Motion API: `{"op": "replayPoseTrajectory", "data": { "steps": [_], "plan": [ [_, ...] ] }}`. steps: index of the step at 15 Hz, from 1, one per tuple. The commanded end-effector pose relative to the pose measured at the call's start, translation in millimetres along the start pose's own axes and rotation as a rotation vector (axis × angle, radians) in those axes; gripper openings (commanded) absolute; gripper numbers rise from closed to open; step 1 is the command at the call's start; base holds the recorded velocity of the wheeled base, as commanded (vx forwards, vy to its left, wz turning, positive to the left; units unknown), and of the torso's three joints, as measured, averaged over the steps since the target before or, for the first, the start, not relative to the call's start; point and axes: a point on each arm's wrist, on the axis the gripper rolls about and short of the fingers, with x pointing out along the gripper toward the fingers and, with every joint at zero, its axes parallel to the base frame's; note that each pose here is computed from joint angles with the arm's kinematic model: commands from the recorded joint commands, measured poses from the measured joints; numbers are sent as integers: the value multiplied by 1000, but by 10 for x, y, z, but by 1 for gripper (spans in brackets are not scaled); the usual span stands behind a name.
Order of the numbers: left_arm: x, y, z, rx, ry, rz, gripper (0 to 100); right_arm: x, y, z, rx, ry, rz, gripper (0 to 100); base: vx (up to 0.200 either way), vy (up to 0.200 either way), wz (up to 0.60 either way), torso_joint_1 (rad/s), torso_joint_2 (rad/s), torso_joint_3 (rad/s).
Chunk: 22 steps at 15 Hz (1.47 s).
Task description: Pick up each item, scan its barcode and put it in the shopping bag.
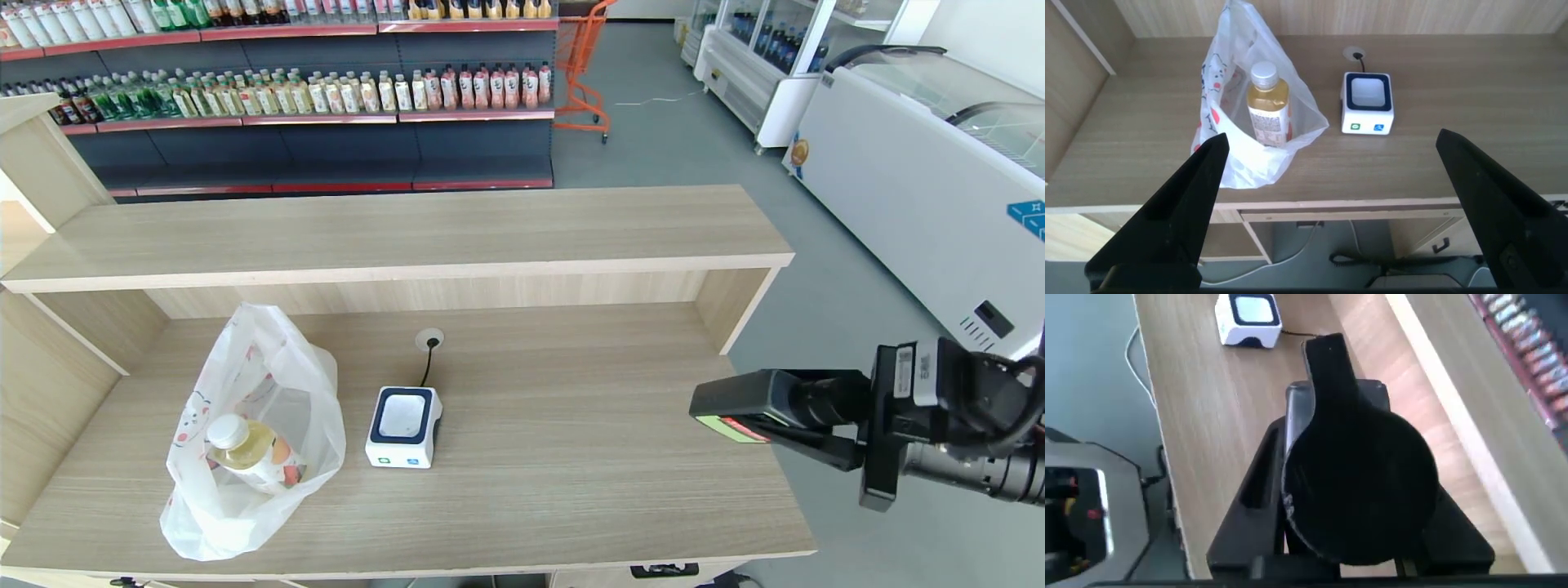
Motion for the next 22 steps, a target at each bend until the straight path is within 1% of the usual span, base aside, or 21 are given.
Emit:
{"op": "replayPoseTrajectory", "data": {
  "steps": [1,2,4,6,8,12,17,22],
  "plan": [
    [0,0,0,0,-1,0,100,-80,-44,-160,496,94,-126,0,0,0,0,0,0,0],
    [0,0,0,0,-1,0,100,-75,-40,-171,735,87,-135,0,0,0,0,0,0,0],
    [0,0,0,0,-1,0,100,-49,-21,-123,1084,54,-127,0,0,0,0,0,0,0],
    [0,0,0,0,-1,0,100,-80,-16,-39,1210,15,-121,0,0,0,0,0,0,0],
    [0,0,0,0,-1,0,100,-84,-11,-34,1267,11,-122,0,0,0,0,0,0,0],
    [0,0,0,3,-1,0,100,-99,-18,-9,1288,-3,-123,0,0,0,0,0,0,0],
    [0,0,0,-2,-1,0,100,-162,16,7,1298,-4,-130,0,0,0,0,0,0,0],
    [0,0,0,-3,-1,0,100,-184,10,45,1293,-11,-127,0,0,200,0,0,2,7]
  ]
}}
